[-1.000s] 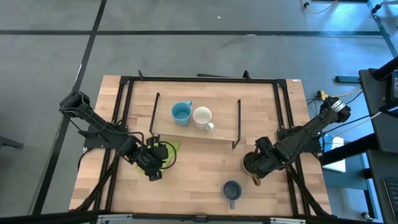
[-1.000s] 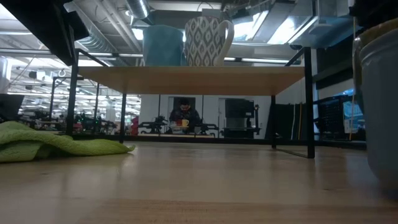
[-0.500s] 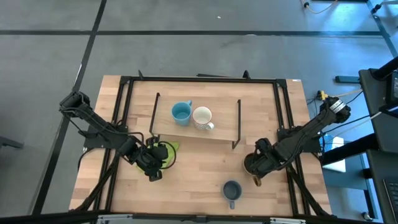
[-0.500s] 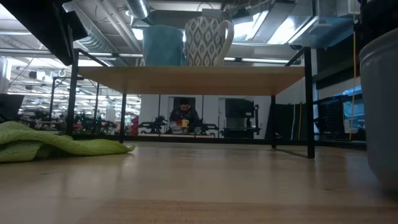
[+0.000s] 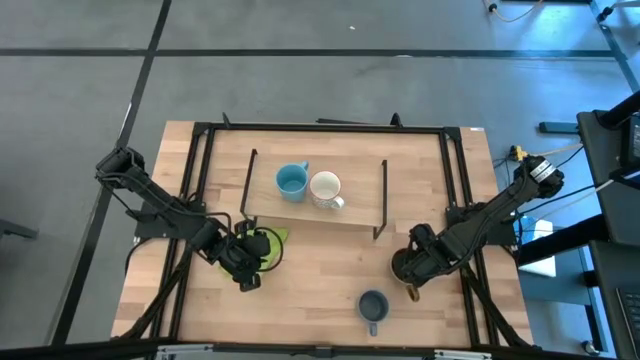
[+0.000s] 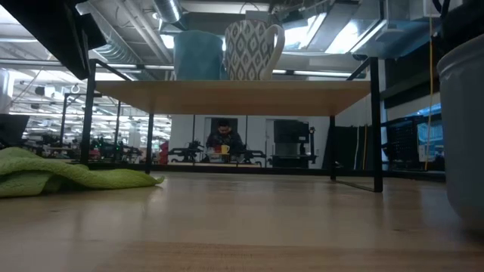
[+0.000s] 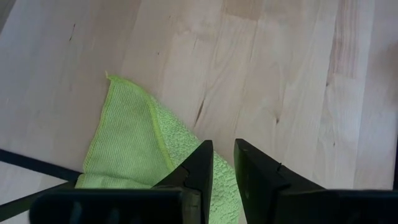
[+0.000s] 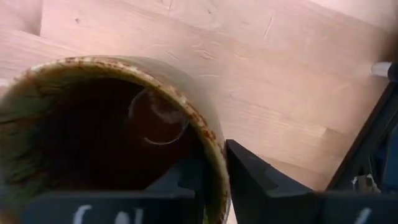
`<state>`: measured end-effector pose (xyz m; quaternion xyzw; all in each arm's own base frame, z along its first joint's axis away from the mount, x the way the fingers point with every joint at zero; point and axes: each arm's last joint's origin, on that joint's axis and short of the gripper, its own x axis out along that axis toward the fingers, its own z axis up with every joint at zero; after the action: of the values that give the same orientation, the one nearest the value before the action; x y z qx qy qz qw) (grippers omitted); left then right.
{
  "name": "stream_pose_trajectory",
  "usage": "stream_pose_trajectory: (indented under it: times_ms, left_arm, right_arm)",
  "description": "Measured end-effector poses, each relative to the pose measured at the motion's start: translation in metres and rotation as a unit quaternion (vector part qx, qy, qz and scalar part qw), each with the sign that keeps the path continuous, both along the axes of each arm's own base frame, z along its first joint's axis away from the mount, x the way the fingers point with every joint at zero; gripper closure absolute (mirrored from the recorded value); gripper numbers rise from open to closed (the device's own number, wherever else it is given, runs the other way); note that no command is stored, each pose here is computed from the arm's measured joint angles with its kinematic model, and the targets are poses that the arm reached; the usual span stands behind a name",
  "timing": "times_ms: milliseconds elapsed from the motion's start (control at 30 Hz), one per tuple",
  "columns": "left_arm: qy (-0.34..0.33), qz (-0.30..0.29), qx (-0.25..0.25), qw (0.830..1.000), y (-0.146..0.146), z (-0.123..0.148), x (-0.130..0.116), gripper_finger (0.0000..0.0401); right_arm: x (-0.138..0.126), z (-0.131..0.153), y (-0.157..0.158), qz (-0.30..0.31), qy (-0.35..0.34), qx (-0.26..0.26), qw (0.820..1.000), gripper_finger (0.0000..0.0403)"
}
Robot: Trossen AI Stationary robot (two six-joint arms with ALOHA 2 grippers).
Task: Stack small to large cups/mugs on shelf
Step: Put the green mug on the shelf, then adjust the gray patterned mug on the shelf
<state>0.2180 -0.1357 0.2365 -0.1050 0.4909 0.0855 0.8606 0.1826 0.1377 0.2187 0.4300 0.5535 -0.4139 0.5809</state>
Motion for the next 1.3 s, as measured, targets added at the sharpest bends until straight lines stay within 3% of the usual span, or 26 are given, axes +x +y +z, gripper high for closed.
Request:
stream_pose_trajectory:
  times_ms: [333,800,1133,1300]
  left_arm:
    - [0.0,0.0,0.001,1.0,0.0,0.0,0.0,0.034]
    - [0.0,0.0,0.001,1.0,0.0,0.0,0.0,0.034]
    - [-0.001,0.002,0.001,1.0,0.001,0.0,0.001,0.034]
    - [-0.002,0.003,0.003,1.0,0.001,0.0,0.001,0.034]
  right_arm:
    - [-0.001,0.0,-0.002,0.0,0.001,-0.014,1.0,0.0306]
    - [-0.004,0.003,-0.004,0.013,0.01,-0.035,0.999,0.0299]
    - [-0.002,0.038,-0.004,0.016,-0.027,-0.019,0.999,0.0299]
    - [0.01,0.073,-0.003,0.008,-0.122,-0.04,0.992,0.0299]
